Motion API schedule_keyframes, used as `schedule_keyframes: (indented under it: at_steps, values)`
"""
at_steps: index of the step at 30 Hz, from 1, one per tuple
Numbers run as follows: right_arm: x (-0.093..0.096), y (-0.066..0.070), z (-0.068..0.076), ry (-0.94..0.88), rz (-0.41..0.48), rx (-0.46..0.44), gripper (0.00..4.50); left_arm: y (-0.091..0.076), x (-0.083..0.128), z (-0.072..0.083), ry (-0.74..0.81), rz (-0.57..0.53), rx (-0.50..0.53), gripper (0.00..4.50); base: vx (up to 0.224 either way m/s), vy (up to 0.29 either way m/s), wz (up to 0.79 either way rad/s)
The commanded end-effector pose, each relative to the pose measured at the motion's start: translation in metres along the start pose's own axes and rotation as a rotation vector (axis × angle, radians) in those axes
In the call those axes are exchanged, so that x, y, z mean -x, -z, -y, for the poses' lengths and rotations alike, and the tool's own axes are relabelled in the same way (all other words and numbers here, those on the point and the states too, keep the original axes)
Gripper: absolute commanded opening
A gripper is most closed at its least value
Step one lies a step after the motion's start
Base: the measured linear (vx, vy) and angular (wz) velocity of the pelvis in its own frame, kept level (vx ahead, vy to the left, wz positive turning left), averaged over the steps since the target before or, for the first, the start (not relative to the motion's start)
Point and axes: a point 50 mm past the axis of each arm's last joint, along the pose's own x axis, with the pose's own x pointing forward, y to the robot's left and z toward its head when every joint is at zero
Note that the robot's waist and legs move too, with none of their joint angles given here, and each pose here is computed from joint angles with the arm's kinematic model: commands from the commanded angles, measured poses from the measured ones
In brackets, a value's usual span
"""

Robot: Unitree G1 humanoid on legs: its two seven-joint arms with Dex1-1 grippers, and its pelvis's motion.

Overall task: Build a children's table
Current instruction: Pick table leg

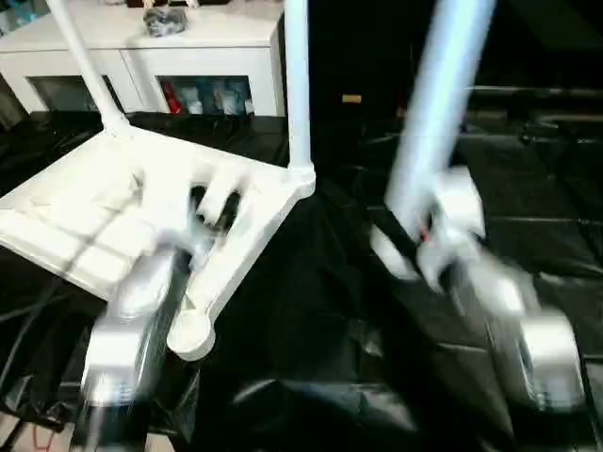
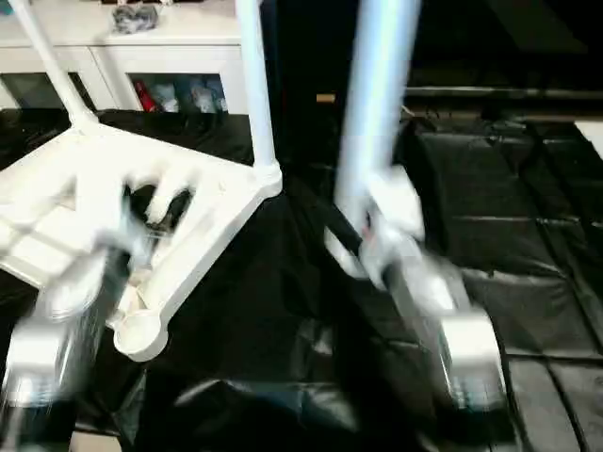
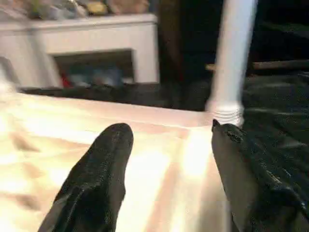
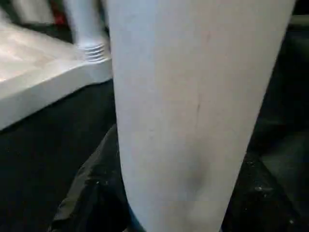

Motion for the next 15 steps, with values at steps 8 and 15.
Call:
schedule_keyframes:
  at_steps: [8,15]
  values:
    - [0.007,-0.017,0.012,0.232,0.253,0.022,1.91,-0.003,0.009,-0.004,-0.133,0.058,-0.019,3.00,0.000,0.000,0.00]
    - [0.010,-0.009,0.022,0.259,0.209,-0.048,1.91,0.001,0.011,-0.004,-0.133,0.051,-0.039,3.00,-0.002,0.061,0.03]
